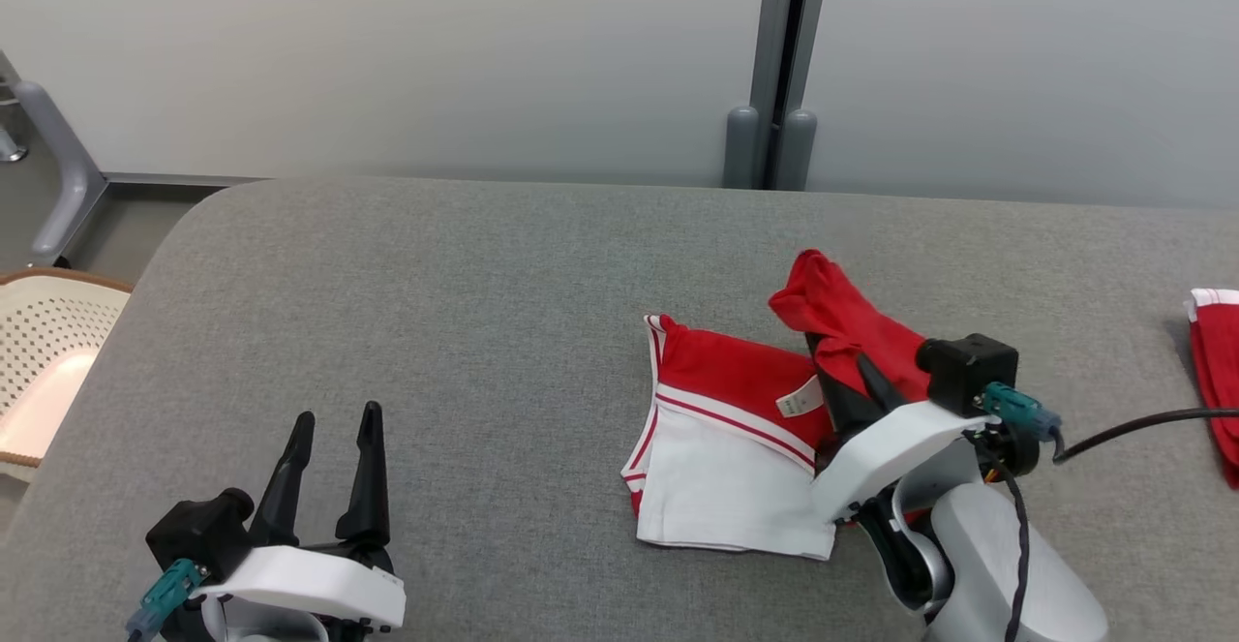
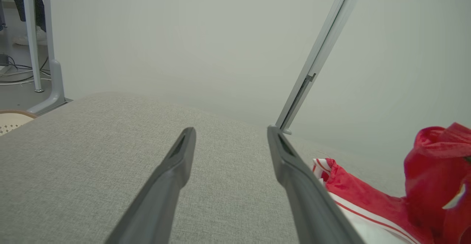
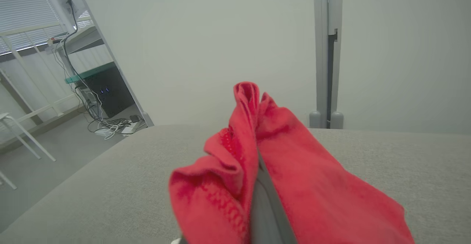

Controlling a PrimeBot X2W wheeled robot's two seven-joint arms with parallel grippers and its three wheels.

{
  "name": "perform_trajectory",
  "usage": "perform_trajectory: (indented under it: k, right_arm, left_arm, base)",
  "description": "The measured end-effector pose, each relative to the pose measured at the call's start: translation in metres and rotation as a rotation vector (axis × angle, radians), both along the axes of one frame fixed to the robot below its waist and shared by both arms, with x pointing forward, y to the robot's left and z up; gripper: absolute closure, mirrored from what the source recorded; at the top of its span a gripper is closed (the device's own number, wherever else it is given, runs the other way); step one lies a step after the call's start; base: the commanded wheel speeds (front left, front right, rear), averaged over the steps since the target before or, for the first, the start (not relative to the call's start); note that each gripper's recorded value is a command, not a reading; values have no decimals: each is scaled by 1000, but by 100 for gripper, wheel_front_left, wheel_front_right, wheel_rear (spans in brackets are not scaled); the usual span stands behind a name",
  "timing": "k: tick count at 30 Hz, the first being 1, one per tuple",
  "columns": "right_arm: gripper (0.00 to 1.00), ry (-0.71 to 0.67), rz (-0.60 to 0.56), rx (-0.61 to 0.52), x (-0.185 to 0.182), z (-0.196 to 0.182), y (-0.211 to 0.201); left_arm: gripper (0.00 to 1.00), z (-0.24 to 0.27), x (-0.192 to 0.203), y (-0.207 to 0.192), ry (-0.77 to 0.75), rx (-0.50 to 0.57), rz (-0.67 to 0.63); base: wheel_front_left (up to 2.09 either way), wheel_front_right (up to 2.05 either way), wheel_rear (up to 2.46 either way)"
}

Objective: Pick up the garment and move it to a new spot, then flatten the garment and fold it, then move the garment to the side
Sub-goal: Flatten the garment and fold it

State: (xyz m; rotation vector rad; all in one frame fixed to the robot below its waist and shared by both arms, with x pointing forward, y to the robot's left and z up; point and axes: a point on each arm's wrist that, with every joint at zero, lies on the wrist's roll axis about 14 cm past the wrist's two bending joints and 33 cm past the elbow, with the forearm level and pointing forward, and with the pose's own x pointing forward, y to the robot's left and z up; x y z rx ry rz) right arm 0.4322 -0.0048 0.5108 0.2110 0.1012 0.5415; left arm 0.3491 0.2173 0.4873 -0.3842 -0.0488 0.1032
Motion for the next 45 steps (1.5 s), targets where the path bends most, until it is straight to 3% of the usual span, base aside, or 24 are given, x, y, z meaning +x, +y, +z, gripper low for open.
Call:
perform_trajectory:
  k: [8, 14, 15, 16, 23, 29, 34, 39, 43, 45]
  right_arm:
    - [100, 85, 165, -14, -22, -28, 50]
    - [100, 159, 206, -24, -28, -57, 64]
    - [55, 169, 213, -36, -29, -62, 66]
    - [0, 168, 228, -49, -31, -66, 69]
    - [0, 219, 323, -29, -50, -78, 95]
    - [0, 313, 415, -83, -76, -98, 108]
    - [0, 284, 355, -59, -59, -89, 97]
    - [0, 171, 256, -8, -25, -58, 79]
    - [0, 43, 159, -63, 7, -32, 44]
    - [0, -87, 69, -99, 27, -1, 4]
  left_arm:
    - [0, -9, -10, 15, 28, -19, 52]
    - [0, -21, -18, 19, 63, -42, 74]
    - [0, -22, -18, 19, 68, -44, 77]
    - [0, -23, -19, 20, 72, -48, 79]
    - [0, -29, -21, 25, 91, -52, 97]
    - [0, -30, -18, 23, 96, -58, 93]
    - [0, -29, -12, 17, 93, -59, 74]
    - [0, -23, -4, 12, 73, -51, 53]
    - [0, -11, 4, 7, 34, -42, 30]
    - [0, 1, 11, 1, -6, -35, 9]
  base:
    - [0, 0, 0]
    - [0, 0, 0]
    - [0, 0, 0]
    - [0, 0, 0]
    - [0, 0, 0]
    - [0, 0, 0]
    - [0, 0, 0]
    - [0, 0, 0]
    - [0, 0, 0]
    - [0, 0, 0]
